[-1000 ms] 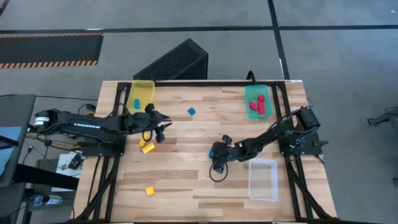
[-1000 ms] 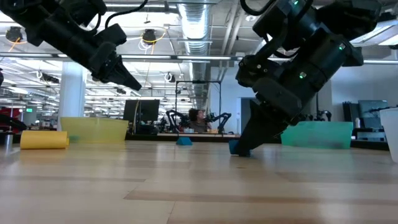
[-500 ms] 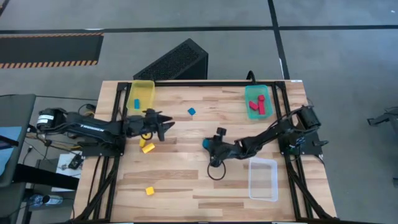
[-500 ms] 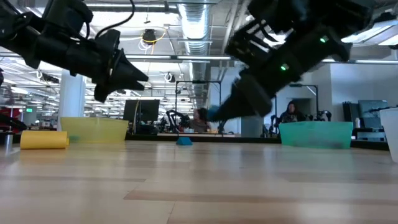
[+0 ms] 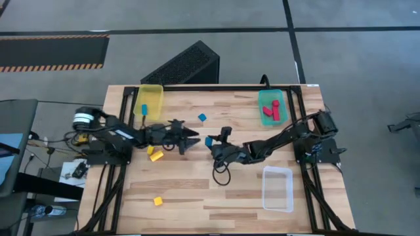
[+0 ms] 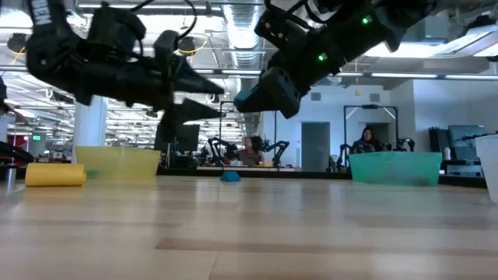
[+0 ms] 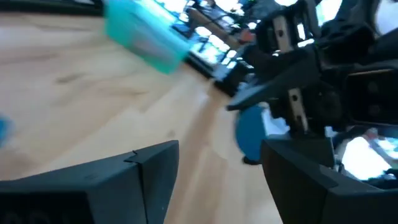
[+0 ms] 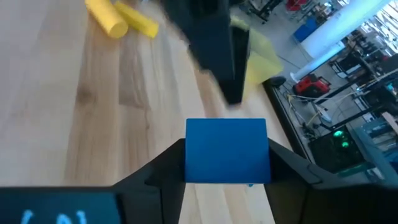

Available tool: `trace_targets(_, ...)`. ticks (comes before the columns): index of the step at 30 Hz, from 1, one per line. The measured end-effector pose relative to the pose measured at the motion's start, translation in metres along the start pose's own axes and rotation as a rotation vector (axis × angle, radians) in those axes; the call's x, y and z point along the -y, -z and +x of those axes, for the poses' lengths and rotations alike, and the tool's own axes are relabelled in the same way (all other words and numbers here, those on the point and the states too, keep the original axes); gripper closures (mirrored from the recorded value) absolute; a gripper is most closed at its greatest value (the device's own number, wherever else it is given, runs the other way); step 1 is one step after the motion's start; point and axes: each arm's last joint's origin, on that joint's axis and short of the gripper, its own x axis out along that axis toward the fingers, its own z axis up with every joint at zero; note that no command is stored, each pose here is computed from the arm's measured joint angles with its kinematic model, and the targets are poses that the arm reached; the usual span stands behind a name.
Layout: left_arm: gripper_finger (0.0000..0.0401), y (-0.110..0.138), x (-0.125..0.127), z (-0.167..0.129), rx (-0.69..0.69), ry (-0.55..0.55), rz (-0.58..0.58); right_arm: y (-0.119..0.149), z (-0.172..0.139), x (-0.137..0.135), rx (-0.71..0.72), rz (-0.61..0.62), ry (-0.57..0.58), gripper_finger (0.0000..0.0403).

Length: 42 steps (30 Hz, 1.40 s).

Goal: Sort & place blocks by color
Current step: Put the bottom blue block into the yellow bin

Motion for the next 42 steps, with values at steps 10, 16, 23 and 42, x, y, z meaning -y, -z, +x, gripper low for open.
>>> trace_targets(10, 0.0186, 0.001, 0.018, 0.056, -0.124, 0.210, -0.123, -0.009, -0.003, -0.002, 0.016, -0.034, -0.009, 0.0212)
trace_targets(16, 0.0190, 0.002, 0.020, 0.059, -0.134, 0.220, -0.127, -0.008, -0.005, -0.005, -0.007, -0.065, 0.013, 0.0217)
trace_targets(23, 0.0233, 0.004, 0.017, 0.059, -0.166, 0.203, -0.117, -0.007, -0.005, -0.004, -0.019, -0.082, 0.023, 0.0215)
trace_targets(42, 0.0339, -0.006, 0.002, 0.060, -0.105, 0.122, -0.019, 0.005, -0.012, -0.011, -0.131, 0.023, 0.073, 0.0172)
